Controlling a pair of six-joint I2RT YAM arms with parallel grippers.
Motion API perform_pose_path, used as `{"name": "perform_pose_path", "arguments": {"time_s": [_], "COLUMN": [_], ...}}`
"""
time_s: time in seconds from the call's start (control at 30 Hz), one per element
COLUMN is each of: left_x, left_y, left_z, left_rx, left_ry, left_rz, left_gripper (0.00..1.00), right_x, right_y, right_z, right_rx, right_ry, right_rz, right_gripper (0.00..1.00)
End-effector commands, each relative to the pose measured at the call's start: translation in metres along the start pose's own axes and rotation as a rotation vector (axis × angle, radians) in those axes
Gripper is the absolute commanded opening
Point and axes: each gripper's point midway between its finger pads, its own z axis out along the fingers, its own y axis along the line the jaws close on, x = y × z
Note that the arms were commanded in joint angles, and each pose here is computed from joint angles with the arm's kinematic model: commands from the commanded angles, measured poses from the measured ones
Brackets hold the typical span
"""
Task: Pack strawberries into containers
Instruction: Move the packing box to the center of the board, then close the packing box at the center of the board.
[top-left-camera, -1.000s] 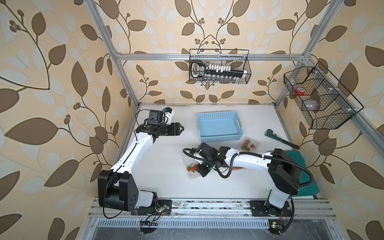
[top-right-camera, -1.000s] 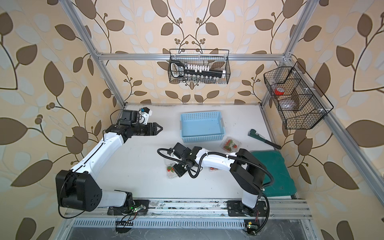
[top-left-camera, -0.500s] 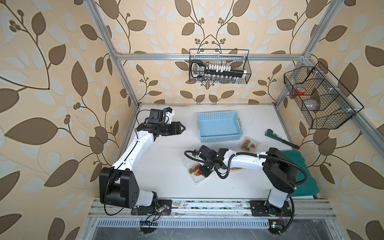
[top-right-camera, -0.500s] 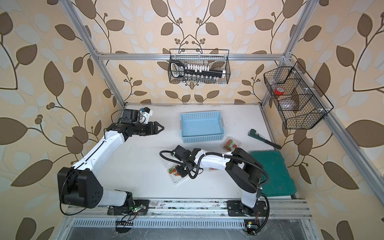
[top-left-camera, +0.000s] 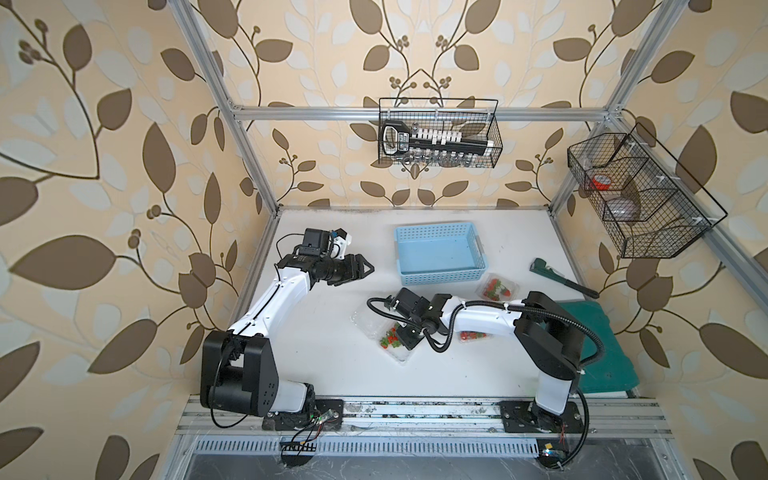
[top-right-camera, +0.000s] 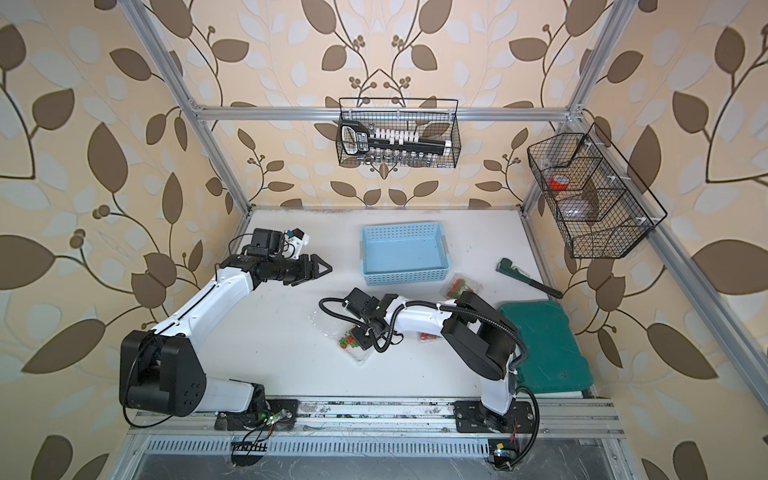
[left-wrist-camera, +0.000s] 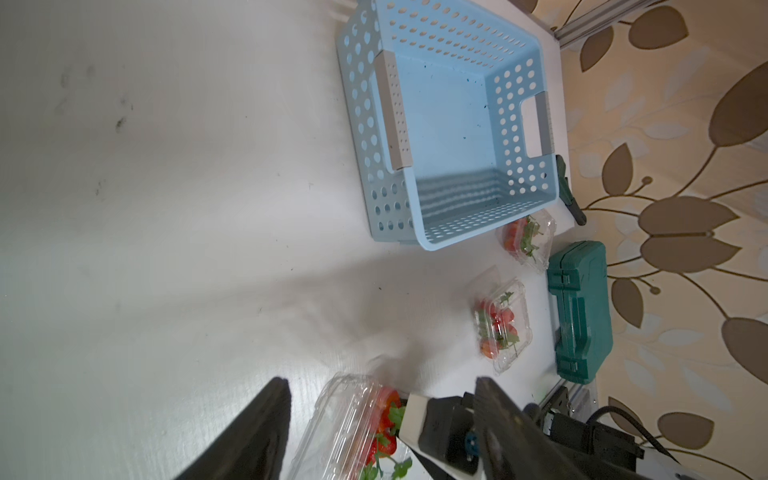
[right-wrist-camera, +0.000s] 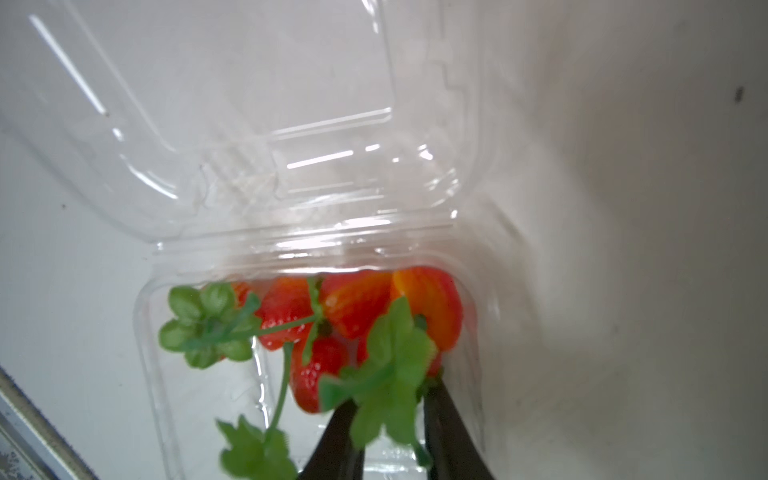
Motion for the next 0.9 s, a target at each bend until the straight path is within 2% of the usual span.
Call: {"name": "perform_pose_path", "arguments": {"time_s": [0.0,0.17,0.4,0.63,0.87], "left_x": [-0.001,-0.001,0.001,0.000,-0.003], "left_y": [-0.007,0.005,0.009,0.016,0.021], "left_z": [-0.011,-0.016,-0.011,-0.009,-0.007], "left_rx": [0.011,-0.030,-0.016,-0.041,-0.052], "left_ry": [-0.044,-0.069,-0.062,-0.088,-0.122], "left_rz": [0.001,-0.028,-0.050,-0.062,-0.091], "left_gripper": [0.71,0.72,0.71,0.71,0.70], "right_x": [-0.008,-0.018,-0.032,-0.041,-0.045], "right_y": [-0.013,-0.026,-0.037,-0.037,-0.044], "right_z": [0.007,0.010,-0.001,-0.028,-0.063], "right_rx": [0.036,0.047,0.051,0.030,0.036], "right_ry": [-0.003,-0.024,-0.059,-0.106,-0.163], "right_rz": [0.006,0.016,0.000,0.008,0.039], "right_gripper": [0.25,0.24,0.27,0.37,0.38]}}
